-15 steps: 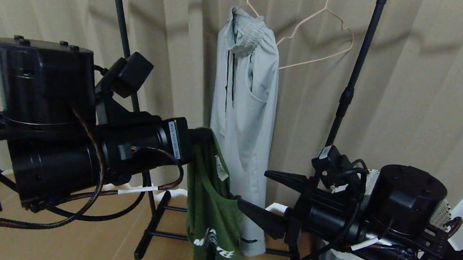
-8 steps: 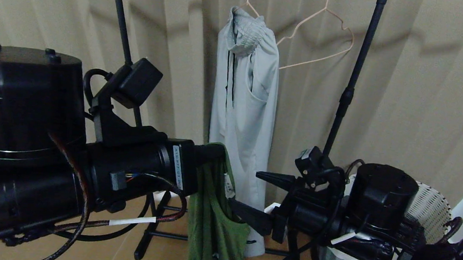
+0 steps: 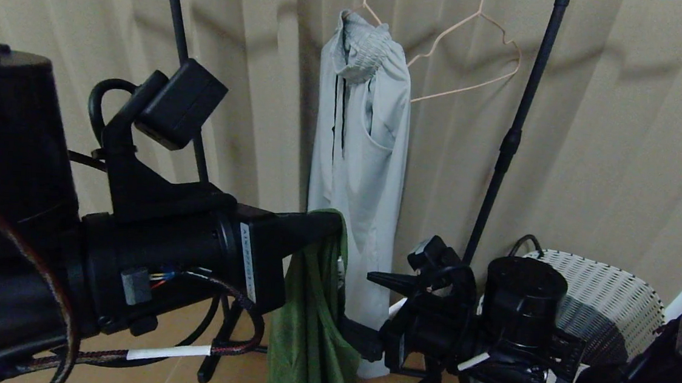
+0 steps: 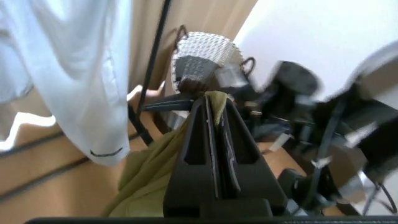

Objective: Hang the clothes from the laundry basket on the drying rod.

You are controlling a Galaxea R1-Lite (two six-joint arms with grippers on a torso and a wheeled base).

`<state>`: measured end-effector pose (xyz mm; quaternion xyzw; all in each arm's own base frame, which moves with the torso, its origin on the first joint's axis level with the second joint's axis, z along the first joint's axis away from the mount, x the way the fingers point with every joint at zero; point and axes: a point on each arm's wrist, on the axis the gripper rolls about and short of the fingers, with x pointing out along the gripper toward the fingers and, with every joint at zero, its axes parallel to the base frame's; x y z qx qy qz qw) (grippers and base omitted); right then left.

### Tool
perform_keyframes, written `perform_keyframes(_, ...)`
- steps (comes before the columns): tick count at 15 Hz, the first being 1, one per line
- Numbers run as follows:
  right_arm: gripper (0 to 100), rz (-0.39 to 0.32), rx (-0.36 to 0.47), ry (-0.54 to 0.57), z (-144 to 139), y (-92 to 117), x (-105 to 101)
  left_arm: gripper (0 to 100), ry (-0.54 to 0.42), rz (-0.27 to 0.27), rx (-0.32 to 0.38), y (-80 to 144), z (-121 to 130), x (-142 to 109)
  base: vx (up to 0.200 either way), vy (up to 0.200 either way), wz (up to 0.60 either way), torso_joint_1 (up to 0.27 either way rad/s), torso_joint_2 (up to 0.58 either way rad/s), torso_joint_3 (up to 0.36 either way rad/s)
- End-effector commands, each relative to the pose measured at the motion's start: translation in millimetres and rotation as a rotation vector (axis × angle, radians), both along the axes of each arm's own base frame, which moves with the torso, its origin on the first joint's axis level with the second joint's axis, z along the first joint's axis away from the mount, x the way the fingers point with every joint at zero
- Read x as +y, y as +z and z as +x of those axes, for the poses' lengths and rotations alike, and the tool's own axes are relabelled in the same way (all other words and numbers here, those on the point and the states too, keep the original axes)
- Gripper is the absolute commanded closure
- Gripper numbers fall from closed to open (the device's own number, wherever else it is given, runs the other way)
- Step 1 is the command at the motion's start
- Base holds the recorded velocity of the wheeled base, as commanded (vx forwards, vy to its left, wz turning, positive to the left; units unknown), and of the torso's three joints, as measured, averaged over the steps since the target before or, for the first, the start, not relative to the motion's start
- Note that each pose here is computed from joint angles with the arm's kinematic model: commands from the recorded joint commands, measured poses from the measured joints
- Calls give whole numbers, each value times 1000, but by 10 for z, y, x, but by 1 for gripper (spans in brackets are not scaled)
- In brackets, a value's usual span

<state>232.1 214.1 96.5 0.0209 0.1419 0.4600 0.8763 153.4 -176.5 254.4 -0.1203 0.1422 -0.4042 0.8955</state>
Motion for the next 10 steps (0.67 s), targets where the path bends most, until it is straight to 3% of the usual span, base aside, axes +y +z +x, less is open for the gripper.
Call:
perform_keyframes(1,0,-37,41,0,18,-167,22,100,-16,-20,-41,94,-92,64,0,0,0,0,0,0)
perform_keyframes(5,0,-73,62,-47,45,-332,7,100,0,-7,-116,183,-128,181,0,0,0,0,0,0)
perform_keyframes(10,0,-84,66,-190,168,-370,-368,100,58,15,-132,177,-33,270,0,0,0,0,0,0)
